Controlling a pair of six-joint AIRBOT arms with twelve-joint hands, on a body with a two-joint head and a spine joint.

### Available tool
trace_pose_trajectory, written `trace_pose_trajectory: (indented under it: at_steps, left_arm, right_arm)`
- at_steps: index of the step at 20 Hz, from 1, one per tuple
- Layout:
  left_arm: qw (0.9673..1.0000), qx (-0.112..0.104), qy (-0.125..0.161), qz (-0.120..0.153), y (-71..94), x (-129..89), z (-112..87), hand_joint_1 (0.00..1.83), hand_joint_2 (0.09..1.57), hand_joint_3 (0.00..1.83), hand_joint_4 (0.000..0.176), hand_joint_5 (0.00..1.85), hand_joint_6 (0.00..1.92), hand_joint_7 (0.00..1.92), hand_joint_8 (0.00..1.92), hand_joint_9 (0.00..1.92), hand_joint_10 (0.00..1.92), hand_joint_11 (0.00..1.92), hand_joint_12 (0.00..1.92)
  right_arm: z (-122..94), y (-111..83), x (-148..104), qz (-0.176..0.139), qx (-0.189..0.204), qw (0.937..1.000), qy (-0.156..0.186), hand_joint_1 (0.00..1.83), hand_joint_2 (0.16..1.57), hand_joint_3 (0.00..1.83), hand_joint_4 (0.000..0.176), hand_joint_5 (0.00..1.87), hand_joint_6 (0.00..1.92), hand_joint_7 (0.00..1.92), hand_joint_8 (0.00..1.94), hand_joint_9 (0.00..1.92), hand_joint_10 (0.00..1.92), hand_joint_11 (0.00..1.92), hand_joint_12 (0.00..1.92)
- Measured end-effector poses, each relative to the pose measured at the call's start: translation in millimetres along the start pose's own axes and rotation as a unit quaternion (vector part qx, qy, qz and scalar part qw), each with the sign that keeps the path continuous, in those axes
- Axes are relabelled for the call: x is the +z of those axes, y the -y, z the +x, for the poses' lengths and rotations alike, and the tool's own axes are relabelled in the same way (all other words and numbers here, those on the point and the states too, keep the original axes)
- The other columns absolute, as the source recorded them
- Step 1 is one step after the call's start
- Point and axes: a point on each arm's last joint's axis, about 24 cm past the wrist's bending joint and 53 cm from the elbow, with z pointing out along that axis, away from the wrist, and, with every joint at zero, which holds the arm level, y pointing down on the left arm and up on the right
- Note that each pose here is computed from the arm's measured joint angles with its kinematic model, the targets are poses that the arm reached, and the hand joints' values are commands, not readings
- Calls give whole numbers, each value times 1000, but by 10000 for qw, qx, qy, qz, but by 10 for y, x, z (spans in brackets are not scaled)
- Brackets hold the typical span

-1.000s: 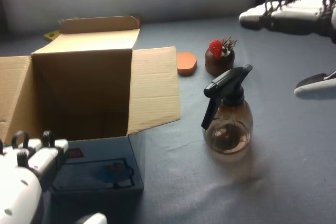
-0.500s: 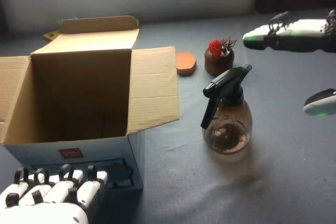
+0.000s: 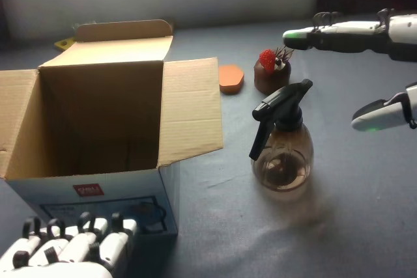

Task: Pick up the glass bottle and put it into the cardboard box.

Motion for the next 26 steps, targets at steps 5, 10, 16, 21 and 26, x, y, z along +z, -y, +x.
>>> trace_pose_trajectory:
  at_steps: [5,10,16,21,26]
  left_arm:
    - [10000,-12,17,28,11,1,-6,214,1328,0,36,94,3,70,1,100,1,0,388]
    - [10000,-9,10,21,8,1,-3,249,1319,0,34,121,12,88,7,110,5,0,309]
    - [10000,1,-46,68,31,-2,28,176,1351,7,37,61,6,51,2,75,1,0,244]
    - [9997,-152,-78,152,39,22,90,175,1356,3,36,95,10,73,5,86,4,0,315]
    - [9999,-115,-50,74,-4,65,89,173,1355,2,35,97,10,76,5,89,5,0,315]
  right_arm:
    - [141,47,110,38,139,9996,-243,980,1129,0,0,0,0,0,0,0,0,0,0]
    - [154,73,288,-20,246,9994,-222,994,1129,0,0,0,0,0,0,0,0,0,0]
    - [358,111,419,-3,244,9984,-505,998,1125,0,0,0,0,0,0,0,0,0,0]
    - [427,107,517,-42,223,9981,-581,1012,1111,0,0,0,0,0,0,0,0,0,0]
    - [430,143,581,-28,231,9981,-572,1000,1108,0,0,0,0,0,0,0,0,0,0]
